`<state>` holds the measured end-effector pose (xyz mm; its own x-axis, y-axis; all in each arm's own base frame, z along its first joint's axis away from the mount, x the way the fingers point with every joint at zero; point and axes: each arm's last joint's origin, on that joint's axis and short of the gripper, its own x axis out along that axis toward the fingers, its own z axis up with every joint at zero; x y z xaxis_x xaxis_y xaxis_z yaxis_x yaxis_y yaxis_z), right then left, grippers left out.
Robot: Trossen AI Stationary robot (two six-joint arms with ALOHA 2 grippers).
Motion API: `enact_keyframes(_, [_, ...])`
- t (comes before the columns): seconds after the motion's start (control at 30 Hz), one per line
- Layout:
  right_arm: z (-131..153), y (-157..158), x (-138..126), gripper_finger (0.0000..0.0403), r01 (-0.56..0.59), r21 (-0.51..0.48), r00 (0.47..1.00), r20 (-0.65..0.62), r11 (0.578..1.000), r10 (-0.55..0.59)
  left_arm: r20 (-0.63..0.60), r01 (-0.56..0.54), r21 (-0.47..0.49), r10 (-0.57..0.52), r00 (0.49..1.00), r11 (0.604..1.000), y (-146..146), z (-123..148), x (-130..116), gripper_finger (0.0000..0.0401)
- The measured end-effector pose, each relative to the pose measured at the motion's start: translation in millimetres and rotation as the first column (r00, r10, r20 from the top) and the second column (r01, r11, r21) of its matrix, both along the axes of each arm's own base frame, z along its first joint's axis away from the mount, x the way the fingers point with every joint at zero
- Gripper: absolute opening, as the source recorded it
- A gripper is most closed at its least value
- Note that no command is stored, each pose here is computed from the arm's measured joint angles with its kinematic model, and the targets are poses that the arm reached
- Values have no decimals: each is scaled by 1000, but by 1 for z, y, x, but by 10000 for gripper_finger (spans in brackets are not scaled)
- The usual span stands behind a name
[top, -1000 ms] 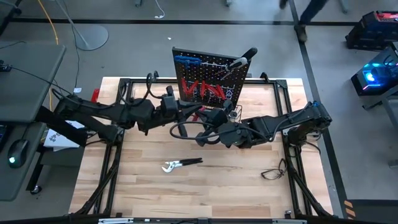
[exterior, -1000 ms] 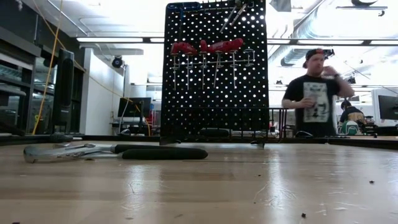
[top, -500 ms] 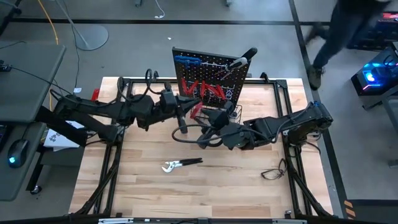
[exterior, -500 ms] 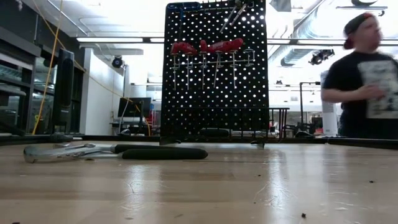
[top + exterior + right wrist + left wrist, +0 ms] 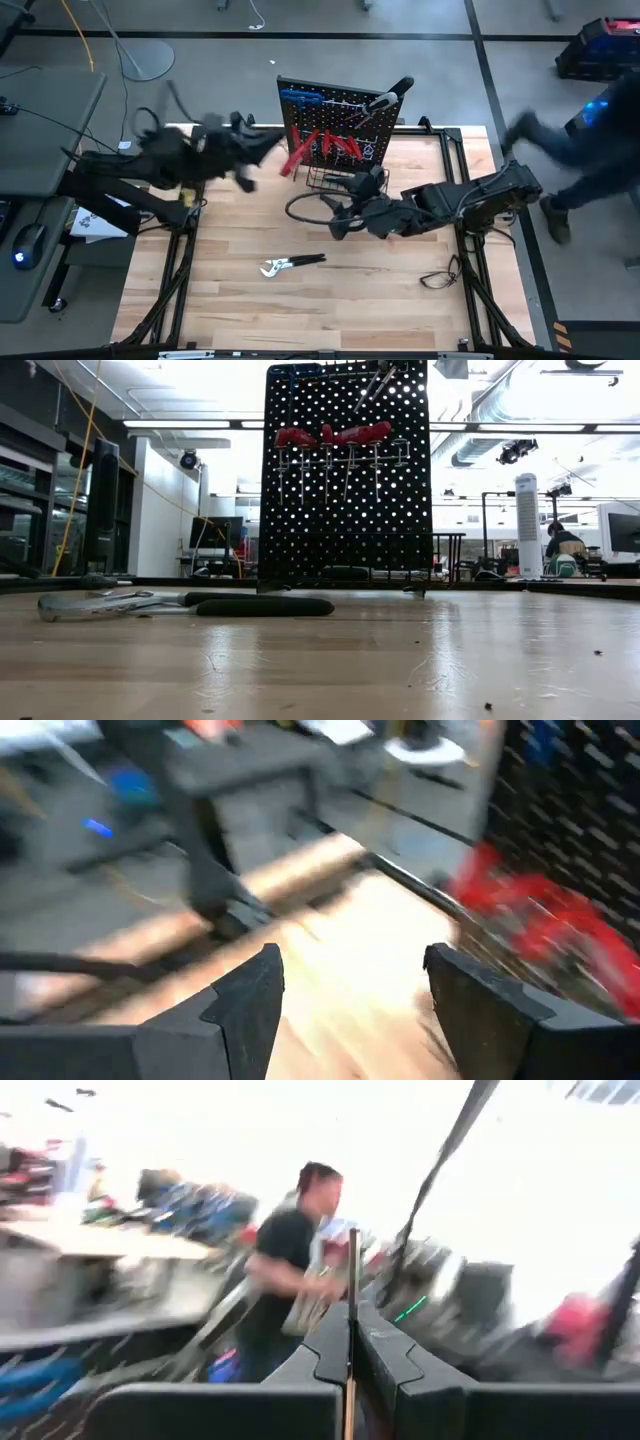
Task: Hang tools onto peg board
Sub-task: Hang the red allen wrench on the peg board
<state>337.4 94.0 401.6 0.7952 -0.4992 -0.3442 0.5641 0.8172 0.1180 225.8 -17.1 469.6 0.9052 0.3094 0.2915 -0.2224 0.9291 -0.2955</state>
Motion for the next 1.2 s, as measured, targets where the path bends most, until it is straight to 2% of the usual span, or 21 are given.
enact_keyframes(0.1, [18, -5, 13, 234, -117, -17, 982, 148, 993, 118, 157, 89, -14, -86, 984, 996, 0, 17, -17, 0])
enact_keyframes(0.17, [35, -12, 21, 234, -199, -47, 934, 295, 979, 204, 220, 104, -11, -99, 970, 995, 0, 24, -24, 0])
enact_keyframes(0.23, [53, -22, 26, 234, -277, -85, 841, 461, 957, 285, 272, 102, 22, -104, 957, 995, 1, 29, -29, 0])
enact_keyframes(0.3, [70, -35, 26, 234, -318, -123, 719, 615, 940, 324, 345, 100, 58, -114, 932, 993, 1, 36, -35, 0])
enact_keyframes(0.4, [85, -57, 26, 234, -369, -147, 546, 765, 918, 342, 424, 85, 85, -113, 898, 993, 1, 43, -38, 0])
enact_keyframes(0.43, [87, -63, 26, 234, -392, -143, 511, 788, 909, 344, 433, 79, 90, -110, 895, 993, 0, 42, -36, 0])
enact_keyframes(0.5, [86, -73, 30, 234, -426, -116, 472, 818, 898, 329, 450, 72, 93, -106, 887, 993, 0, 42, -32, 0])
enact_keyframes(0.67, [78, -80, 40, 234, -494, -52, 437, 848, 868, 299, 509, 51, 99, -94, 856, 994, -2, 40, -19, 0])
enact_keyframes(0.9, [77, -79, 44, 234, -514, -60, 357, 892, 856, 277, 532, 11, 70, -47, 846, 997, 3, 37, -10, 0])
enact_keyframes(1.2, [76, -79, 45, 234, -518, -40, 364, 894, 854, 263, 522, 29, 34, -42, 852, 999, 8, 31, 3, 0])
